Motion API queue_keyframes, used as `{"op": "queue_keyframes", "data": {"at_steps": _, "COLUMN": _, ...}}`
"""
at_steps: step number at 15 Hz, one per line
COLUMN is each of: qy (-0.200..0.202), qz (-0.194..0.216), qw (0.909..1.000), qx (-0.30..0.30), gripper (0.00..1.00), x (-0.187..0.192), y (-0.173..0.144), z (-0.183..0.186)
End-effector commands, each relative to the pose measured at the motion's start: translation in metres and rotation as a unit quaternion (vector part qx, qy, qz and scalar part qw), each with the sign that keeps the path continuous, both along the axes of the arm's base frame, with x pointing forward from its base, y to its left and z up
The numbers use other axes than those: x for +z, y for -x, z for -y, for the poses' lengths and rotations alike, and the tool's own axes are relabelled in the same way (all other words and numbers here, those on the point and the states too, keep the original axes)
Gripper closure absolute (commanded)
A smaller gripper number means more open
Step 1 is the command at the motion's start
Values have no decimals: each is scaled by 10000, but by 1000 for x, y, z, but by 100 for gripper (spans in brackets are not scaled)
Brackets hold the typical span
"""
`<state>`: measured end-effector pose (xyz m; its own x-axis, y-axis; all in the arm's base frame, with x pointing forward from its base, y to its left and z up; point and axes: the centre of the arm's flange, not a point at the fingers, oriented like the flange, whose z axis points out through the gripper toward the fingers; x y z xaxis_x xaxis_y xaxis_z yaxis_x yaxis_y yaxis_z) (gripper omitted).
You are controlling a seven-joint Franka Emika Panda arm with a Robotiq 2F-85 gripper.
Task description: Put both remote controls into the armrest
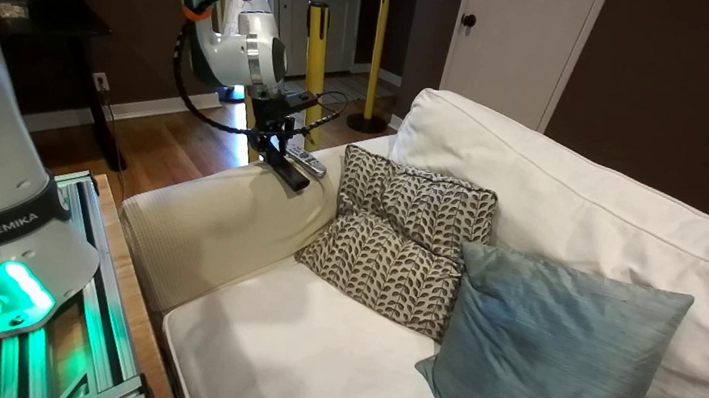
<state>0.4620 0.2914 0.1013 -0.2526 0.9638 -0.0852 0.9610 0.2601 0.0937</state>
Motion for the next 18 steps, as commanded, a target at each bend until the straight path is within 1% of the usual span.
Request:
{"op": "queue_keyframes", "data": {"at_steps": 1, "qy": 128, "qz": -114, "qw": 9998, "qx": 72, "gripper": 71, "x": -9, "y": -5, "z": -13}}
{"op": "queue_keyframes", "data": {"at_steps": 2, "qy": 148, "qz": -133, "qw": 9998, "qx": 74, "gripper": 67, "x": -11, "y": -4, "z": -14}}
{"op": "queue_keyframes", "data": {"at_steps": 3, "qy": 163, "qz": -145, "qw": 9997, "qx": 79, "gripper": 32, "x": -11, "y": -3, "z": -16}}
{"op": "queue_keyframes", "data": {"at_steps": 4, "qy": 208, "qz": -156, "qw": 9996, "qx": 79, "gripper": 20, "x": -11, "y": -1, "z": -16}}
{"op": "queue_keyframes", "data": {"at_steps": 5, "qy": 284, "qz": -189, "qw": 9994, "qx": 66, "gripper": 15, "x": -10, "y": 1, "z": -16}}
{"op": "queue_keyframes", "data": {"at_steps": 6, "qy": 371, "qz": -143, "qw": 9992, "qx": 83, "gripper": 6, "x": -7, "y": 4, "z": -14}}
{"op": "queue_keyframes", "data": {"at_steps": 7, "qy": 423, "qz": -148, "qw": 9990, "qx": 96, "gripper": 1, "x": -4, "y": 8, "z": -13}}
{"op": "queue_keyframes", "data": {"at_steps": 11, "qy": 539, "qz": -56, "qw": 9985, "qx": 53, "gripper": 0, "x": 9, "y": 19, "z": -9}}
{"op": "queue_keyframes", "data": {"at_steps": 13, "qy": 412, "qz": -5, "qw": 9991, "qx": -114, "gripper": 0, "x": 18, "y": 23, "z": -1}}
{"op": "queue_keyframes", "data": {"at_steps": 15, "qy": 227, "qz": 88, "qw": 9989, "qx": -410, "gripper": 1, "x": 28, "y": 25, "z": 12}}
{"op": "queue_keyframes", "data": {"at_steps": 18, "qy": -135, "qz": 292, "qw": 9960, "qx": -828, "gripper": 0, "x": 43, "y": 30, "z": 34}}
